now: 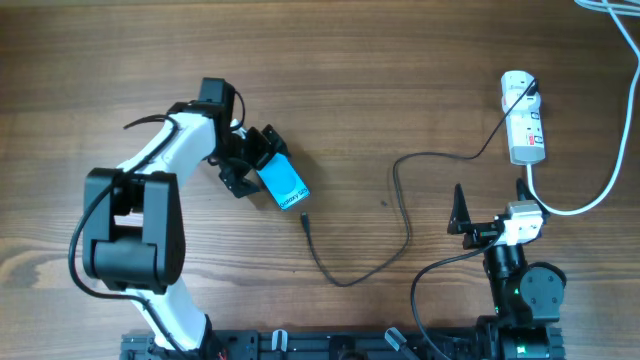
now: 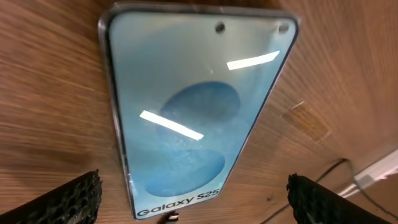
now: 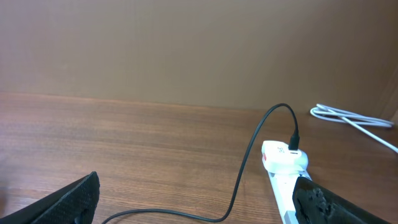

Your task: Plug charger to phone and switch on socket

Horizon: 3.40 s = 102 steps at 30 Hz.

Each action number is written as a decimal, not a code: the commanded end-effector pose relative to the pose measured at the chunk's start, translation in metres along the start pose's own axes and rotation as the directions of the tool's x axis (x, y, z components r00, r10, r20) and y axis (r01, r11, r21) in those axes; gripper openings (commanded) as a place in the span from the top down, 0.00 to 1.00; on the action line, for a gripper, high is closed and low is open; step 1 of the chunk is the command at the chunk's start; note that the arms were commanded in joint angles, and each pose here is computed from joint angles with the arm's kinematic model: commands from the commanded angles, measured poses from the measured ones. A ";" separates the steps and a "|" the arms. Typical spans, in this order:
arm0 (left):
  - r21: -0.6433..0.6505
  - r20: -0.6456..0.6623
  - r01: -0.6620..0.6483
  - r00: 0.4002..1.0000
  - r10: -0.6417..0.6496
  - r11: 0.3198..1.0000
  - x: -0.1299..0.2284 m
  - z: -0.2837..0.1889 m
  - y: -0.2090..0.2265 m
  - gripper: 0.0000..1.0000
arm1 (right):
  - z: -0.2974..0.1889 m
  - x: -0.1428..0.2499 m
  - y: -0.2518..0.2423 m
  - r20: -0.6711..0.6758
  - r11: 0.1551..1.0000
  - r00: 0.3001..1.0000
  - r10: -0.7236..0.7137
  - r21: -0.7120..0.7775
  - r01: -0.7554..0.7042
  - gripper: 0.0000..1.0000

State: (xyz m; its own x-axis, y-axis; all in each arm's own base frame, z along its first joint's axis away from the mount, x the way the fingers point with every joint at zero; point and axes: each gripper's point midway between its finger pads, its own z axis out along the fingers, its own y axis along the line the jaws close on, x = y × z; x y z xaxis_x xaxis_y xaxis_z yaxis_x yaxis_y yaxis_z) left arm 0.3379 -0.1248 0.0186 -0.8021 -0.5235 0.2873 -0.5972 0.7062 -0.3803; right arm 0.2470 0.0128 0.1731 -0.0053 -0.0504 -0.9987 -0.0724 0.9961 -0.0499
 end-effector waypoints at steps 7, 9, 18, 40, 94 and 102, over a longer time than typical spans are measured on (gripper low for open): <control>-0.307 0.236 -0.060 0.962 0.137 0.950 0.010 0.015 0.009 0.00 | 0.000 -0.002 -0.001 0.008 1.000 1.000 -0.001 0.003 0.001 0.01; -0.334 0.255 -0.065 0.954 0.157 0.940 0.015 0.018 0.007 0.00 | 0.000 -0.002 -0.001 0.008 1.000 1.000 -0.001 0.003 0.001 0.00; -0.391 0.255 -0.056 0.953 0.166 0.919 0.020 0.033 0.014 0.00 | 0.000 -0.003 -0.001 0.013 1.000 1.000 0.000 0.003 0.000 0.01; -0.334 0.274 0.028 0.959 0.069 0.942 -0.007 0.026 0.024 0.00 | -0.007 -0.103 0.050 0.036 0.938 0.989 0.144 -0.325 -0.125 0.01; 0.096 -0.210 -0.207 0.952 0.223 0.974 0.055 0.014 -0.020 0.28 | 0.030 0.101 0.279 -0.969 0.511 0.194 -0.151 -0.245 -0.824 0.13; 0.100 -0.217 -0.298 0.924 0.313 0.949 0.066 0.020 -0.025 0.27 | 0.054 0.105 0.296 -0.968 0.560 0.245 -0.049 -0.229 -0.796 0.34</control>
State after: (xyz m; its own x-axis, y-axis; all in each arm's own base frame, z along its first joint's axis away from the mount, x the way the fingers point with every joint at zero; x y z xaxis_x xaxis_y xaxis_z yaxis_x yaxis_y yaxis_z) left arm 0.3015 -0.1759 0.0276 -0.9029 -0.2351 0.3599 -0.3981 0.7733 -0.4936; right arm 0.2681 0.3037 0.0568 -0.9528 -0.1815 -0.2435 -0.3036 0.5544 0.7749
